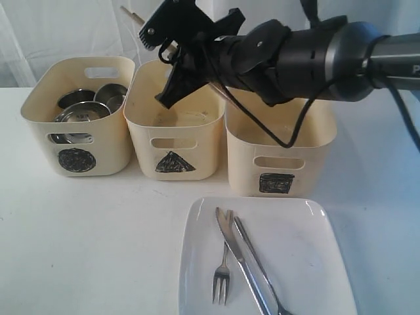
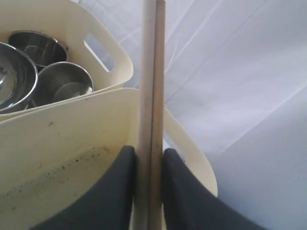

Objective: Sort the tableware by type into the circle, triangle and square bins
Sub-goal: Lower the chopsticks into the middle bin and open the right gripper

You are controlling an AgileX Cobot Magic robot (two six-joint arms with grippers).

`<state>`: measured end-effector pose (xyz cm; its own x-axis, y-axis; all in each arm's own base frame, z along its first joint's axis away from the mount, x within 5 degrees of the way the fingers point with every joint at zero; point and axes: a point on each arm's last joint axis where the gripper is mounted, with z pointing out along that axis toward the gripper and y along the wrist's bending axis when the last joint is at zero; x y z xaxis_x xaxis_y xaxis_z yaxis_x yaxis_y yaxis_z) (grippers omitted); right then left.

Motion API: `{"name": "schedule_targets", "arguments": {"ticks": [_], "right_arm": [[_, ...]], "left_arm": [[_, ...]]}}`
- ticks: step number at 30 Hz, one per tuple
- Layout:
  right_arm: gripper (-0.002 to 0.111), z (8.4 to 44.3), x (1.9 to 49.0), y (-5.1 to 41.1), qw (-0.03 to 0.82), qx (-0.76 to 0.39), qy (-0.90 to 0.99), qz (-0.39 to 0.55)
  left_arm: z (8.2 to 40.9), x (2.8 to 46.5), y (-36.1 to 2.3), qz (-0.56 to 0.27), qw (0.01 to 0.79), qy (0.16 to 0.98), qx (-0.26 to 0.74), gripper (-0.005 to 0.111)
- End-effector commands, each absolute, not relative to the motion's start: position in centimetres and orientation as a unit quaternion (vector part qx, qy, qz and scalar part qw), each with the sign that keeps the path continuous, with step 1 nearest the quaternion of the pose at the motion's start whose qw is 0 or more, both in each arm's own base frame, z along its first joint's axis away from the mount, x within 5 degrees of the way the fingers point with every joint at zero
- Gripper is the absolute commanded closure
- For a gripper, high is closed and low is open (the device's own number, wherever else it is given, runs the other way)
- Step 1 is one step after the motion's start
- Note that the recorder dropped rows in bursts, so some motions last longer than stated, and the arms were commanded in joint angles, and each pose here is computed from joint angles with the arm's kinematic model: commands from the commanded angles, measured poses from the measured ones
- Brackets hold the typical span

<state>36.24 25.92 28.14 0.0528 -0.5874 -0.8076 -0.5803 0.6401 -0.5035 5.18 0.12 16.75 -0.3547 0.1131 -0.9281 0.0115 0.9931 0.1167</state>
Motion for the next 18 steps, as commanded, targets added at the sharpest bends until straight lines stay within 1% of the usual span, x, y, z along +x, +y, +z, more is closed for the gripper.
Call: {"name": "schedule_targets", "arguments": {"ticks": [1,5,18], "right_arm": [[0.108,27.0,37.4,26.6,0.591,-0.429,0.683,-0.023],[0.108,26.2,38.3,26.6,0.6,-0.414,0.683,-0.046],[0.108,23.4,38.9,27.0,0.577,-0.422,0.697,-0.05]], "left_arm": [[16.6,5.2,0.1,0.043,0.567,0.822,0.039,0.107],[16.6,5.2,0.1,0.043,0.567,0.822,0.039,0.107],[16.6,5.2,0.1,0.043,0.567,0.822,0.039,0.107]]}}
